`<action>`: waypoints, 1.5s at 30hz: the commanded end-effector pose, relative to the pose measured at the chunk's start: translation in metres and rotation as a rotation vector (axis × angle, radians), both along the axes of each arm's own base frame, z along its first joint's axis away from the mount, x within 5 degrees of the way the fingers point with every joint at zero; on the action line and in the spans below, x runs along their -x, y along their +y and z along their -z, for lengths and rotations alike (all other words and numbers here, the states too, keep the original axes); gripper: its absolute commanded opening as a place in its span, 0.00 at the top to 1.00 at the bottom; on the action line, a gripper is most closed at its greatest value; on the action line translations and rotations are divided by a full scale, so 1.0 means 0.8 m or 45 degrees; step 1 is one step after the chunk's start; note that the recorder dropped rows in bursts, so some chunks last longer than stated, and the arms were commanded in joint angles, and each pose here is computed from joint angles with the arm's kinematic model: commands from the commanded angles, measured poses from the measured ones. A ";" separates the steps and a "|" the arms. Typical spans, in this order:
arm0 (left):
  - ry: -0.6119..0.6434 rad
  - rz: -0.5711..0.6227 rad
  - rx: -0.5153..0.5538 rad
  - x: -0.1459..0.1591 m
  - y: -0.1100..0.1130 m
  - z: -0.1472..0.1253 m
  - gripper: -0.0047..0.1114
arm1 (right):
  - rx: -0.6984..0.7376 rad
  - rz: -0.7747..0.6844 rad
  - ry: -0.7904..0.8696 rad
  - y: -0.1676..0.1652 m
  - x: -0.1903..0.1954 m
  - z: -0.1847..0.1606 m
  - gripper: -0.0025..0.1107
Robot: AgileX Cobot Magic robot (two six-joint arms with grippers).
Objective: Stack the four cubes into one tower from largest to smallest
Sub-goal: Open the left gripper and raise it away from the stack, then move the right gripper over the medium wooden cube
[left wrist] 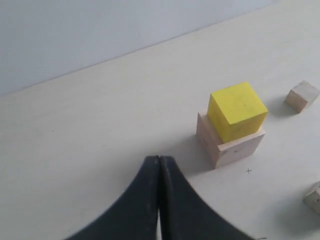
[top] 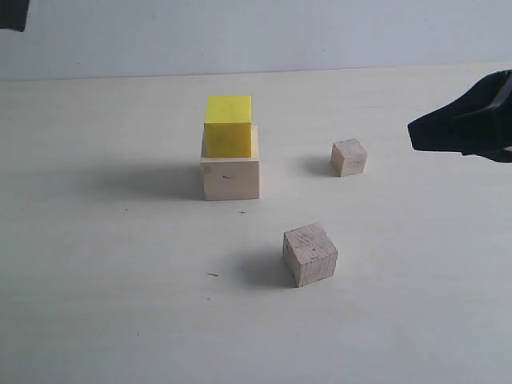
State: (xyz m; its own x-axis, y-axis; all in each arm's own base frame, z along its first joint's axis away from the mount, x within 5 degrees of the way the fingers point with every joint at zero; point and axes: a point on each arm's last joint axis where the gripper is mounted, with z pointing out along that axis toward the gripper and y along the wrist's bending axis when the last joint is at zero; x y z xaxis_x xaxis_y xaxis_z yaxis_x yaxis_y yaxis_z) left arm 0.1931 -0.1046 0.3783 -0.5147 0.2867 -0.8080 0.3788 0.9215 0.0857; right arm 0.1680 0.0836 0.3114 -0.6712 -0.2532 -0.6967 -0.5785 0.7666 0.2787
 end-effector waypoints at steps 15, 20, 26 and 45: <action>-0.312 0.032 0.377 0.105 0.060 0.031 0.96 | -0.023 0.285 -0.333 -0.014 -0.033 -0.016 0.98; -0.279 0.028 0.412 0.106 0.058 0.032 0.96 | -0.027 0.295 -0.160 -0.007 -0.049 0.008 0.98; -0.272 0.026 0.414 0.107 0.058 0.033 0.96 | 0.051 0.184 0.180 0.005 -0.064 0.059 0.98; -0.246 0.016 0.392 0.107 0.059 0.036 0.96 | 0.106 0.017 0.306 0.068 -0.048 0.085 0.98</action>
